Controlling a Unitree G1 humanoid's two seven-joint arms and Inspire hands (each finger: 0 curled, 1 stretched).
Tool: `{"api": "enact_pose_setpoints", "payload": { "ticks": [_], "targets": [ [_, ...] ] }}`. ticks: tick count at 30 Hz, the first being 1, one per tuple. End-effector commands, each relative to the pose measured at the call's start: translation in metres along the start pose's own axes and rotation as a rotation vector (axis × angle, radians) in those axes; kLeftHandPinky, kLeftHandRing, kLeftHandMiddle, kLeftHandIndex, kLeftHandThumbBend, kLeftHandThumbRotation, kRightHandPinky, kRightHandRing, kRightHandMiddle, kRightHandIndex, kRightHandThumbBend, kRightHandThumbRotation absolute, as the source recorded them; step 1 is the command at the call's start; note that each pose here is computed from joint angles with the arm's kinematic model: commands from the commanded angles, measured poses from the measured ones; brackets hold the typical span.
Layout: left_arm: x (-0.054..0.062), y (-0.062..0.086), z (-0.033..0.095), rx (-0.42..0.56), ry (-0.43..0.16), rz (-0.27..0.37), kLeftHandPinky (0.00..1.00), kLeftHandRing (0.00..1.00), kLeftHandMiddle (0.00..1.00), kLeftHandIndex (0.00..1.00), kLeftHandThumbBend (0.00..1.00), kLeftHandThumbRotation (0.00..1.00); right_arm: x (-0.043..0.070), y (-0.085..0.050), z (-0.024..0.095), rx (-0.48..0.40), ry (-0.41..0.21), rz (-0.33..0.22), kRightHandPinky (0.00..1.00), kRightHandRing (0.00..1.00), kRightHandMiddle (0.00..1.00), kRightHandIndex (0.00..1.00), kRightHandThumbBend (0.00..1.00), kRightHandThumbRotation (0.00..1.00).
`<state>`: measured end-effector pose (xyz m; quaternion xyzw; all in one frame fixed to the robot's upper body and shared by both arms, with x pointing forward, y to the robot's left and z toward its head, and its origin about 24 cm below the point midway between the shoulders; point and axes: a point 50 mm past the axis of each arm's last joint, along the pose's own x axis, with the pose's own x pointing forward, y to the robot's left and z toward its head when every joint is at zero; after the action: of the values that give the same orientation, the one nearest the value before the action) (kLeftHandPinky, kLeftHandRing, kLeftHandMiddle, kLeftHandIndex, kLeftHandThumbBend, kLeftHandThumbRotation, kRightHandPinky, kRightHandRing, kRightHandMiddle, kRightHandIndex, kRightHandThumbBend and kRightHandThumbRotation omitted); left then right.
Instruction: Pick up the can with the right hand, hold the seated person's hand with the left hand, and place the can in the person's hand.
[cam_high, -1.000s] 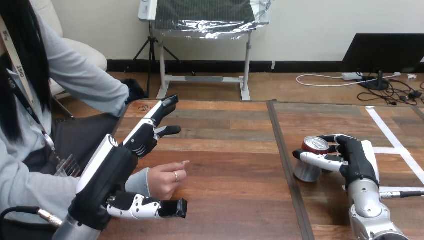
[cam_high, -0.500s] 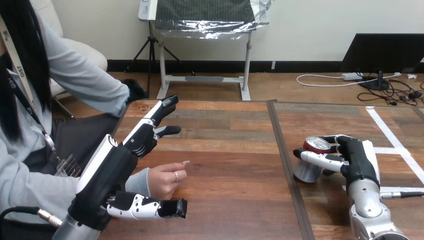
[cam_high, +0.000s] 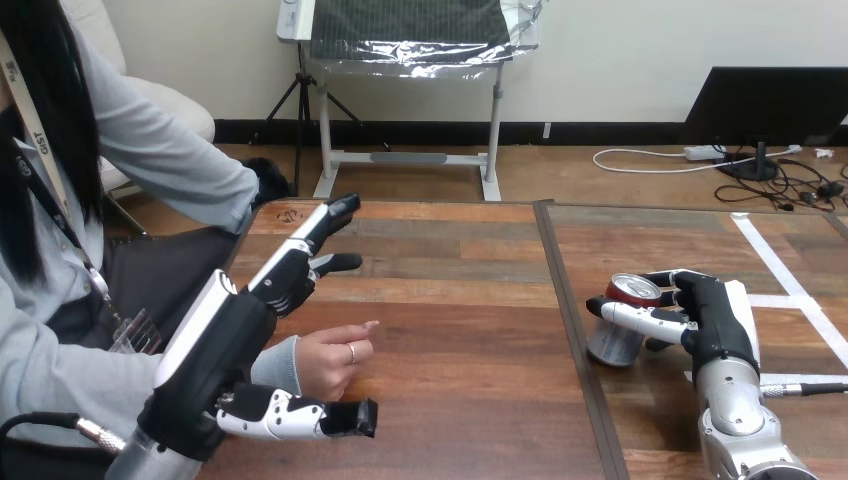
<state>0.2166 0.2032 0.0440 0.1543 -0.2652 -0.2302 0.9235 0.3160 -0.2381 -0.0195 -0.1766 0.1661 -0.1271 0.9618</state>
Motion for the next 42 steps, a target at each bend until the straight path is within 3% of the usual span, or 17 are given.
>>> {"api": "enact_pose_setpoints", "payload": {
  "ticks": [1, 11, 26, 42],
  "targets": [
    [0.010, 0.013, 0.005, 0.057, -0.035, 0.013, 0.80, 0.95, 0.98, 0.95, 1.00, 0.49, 0.014, -0.007, 0.049, 0.038, -0.170, -0.031, 0.36, 0.42, 0.51, 0.54, 0.78, 0.00],
    [0.010, 0.016, 0.006, 0.099, -0.020, 0.021, 0.79, 0.94, 0.97, 0.95, 1.00, 0.45, 0.014, -0.007, 0.054, 0.063, -0.204, -0.019, 0.36, 0.42, 0.51, 0.54, 0.77, 0.00],
    [0.009, 0.027, 0.006, 0.252, 0.070, 0.020, 0.92, 0.97, 0.97, 0.96, 1.00, 0.40, 0.014, -0.005, 0.066, 0.061, -0.278, -0.006, 0.41, 0.46, 0.52, 0.54, 0.78, 0.00],
    [0.014, 0.042, 0.008, 0.398, 0.130, -0.031, 0.90, 0.96, 0.95, 0.94, 1.00, 0.20, 0.012, -0.003, 0.079, 0.119, -0.366, 0.035, 0.37, 0.42, 0.50, 0.53, 0.75, 0.00]
  ]
}}
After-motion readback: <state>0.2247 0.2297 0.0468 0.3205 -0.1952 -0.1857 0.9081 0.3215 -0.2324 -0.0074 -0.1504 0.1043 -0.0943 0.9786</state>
